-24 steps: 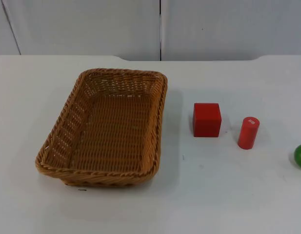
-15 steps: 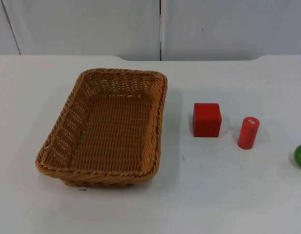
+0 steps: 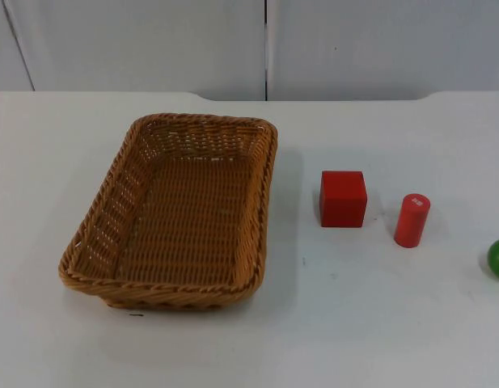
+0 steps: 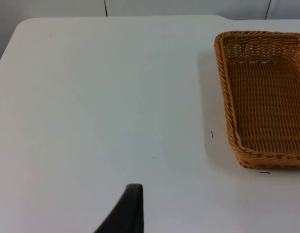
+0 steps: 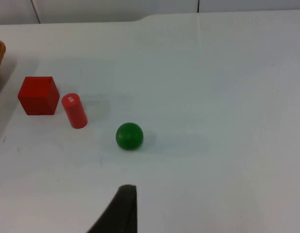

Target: Pick up the basket with the left hand and place the object to the left of the red cylinder into the basket with the right hand.

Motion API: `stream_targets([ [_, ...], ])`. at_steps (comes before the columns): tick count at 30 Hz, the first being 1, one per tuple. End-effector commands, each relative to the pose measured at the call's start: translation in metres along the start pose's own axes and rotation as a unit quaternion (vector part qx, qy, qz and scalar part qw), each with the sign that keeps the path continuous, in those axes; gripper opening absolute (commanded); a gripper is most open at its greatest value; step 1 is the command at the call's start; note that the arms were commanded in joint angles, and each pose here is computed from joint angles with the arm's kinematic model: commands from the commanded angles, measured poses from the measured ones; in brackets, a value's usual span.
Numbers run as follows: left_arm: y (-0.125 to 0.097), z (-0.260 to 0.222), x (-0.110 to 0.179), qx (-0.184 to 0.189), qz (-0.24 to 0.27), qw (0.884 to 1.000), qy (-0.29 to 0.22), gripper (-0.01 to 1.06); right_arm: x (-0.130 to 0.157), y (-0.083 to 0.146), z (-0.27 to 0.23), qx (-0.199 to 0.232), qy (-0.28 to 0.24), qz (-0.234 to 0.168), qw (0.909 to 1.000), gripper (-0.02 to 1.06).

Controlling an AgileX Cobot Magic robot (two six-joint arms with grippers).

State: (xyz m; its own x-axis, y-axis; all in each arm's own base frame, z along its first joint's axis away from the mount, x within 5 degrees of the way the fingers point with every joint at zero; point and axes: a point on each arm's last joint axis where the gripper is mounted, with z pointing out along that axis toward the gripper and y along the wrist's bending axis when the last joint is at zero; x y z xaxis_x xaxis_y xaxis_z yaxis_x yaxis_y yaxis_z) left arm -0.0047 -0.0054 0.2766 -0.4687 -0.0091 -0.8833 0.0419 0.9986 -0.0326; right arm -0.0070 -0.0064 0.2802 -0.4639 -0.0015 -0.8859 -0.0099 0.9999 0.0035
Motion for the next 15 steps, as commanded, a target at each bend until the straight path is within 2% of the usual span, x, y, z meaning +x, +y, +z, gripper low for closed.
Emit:
stream_targets([
  [1,0.0003,0.0008,0.0017,-0.004,-0.002,1.0,0.002,1.05,-0.0001,-0.0004,-0.0002,0.0,-0.004,-0.004,1.0,1.04],
  [15,0.0006,0.0008,0.0017,-0.005,-0.003,1.0,0.002,1.05,-0.0001,-0.0004,-0.0002,0.0,-0.004,-0.004,1.0,1.04],
])
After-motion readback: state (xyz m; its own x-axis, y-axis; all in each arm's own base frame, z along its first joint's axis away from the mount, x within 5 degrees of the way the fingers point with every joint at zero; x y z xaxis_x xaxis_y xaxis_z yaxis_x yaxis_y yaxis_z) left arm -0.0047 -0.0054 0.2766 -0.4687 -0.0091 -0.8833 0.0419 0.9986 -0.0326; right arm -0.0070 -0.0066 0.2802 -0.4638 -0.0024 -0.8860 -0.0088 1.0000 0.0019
